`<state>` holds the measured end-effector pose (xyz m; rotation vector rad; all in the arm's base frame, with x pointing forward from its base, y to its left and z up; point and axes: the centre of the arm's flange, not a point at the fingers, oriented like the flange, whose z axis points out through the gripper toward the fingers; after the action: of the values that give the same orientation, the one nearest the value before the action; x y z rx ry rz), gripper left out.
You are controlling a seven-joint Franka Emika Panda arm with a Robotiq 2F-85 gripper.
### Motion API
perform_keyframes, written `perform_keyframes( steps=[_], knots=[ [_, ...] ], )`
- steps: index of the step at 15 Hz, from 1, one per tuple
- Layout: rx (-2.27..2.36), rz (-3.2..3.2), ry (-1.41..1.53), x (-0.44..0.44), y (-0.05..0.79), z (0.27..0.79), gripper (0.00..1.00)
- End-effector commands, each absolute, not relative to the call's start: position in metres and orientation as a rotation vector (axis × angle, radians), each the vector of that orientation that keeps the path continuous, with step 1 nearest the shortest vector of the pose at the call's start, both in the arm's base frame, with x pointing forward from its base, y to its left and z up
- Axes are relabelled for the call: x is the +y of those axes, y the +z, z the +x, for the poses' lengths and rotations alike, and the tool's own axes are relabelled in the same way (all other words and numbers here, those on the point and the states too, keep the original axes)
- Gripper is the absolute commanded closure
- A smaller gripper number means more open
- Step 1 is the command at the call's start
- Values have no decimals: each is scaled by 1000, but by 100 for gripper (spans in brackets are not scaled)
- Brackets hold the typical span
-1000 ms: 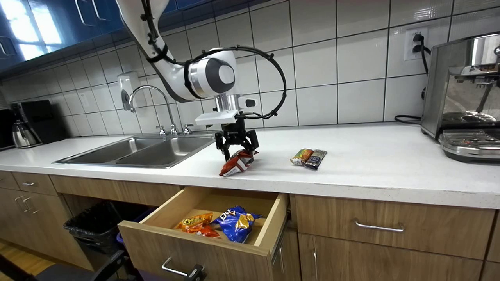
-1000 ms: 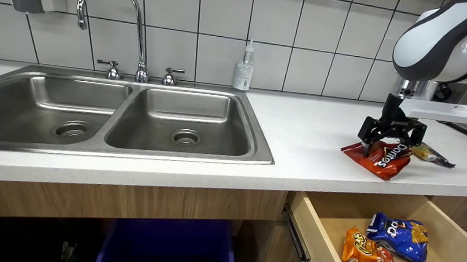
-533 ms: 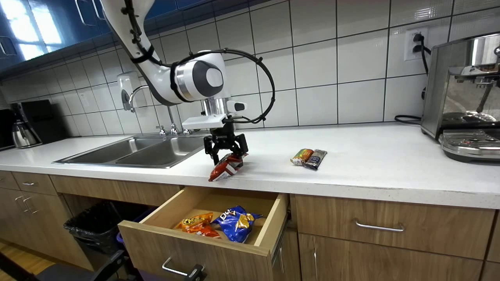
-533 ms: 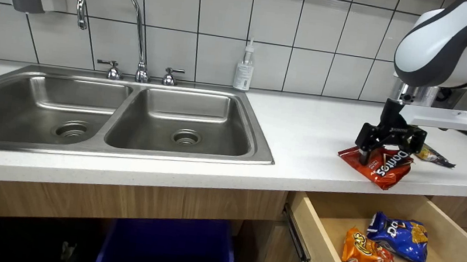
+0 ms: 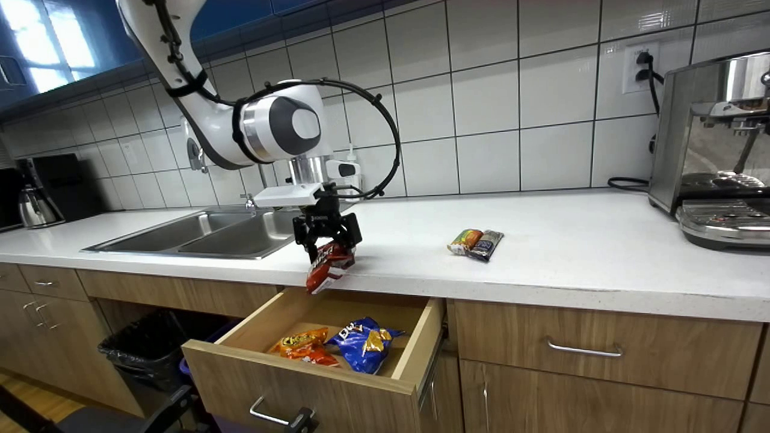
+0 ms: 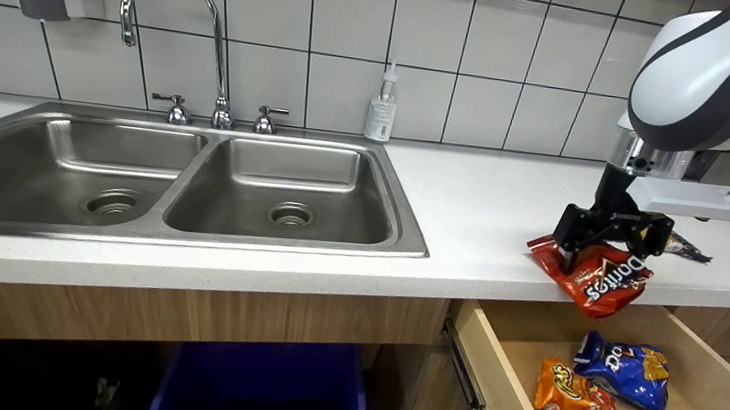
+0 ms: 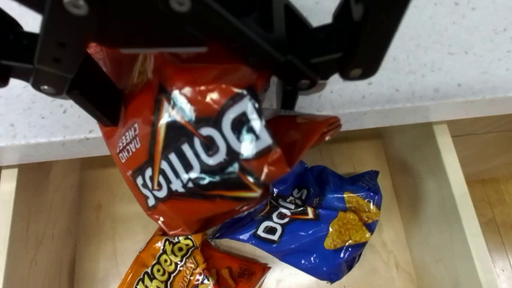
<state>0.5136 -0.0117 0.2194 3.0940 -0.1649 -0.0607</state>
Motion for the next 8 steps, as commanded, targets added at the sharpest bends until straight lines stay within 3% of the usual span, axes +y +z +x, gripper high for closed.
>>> perform_keyframes(
  steps=[1, 8],
  knots=[
    [-215, 3081, -19, 0, 229, 483, 0],
    [-210, 3080, -28, -1, 234, 447, 0]
  ],
)
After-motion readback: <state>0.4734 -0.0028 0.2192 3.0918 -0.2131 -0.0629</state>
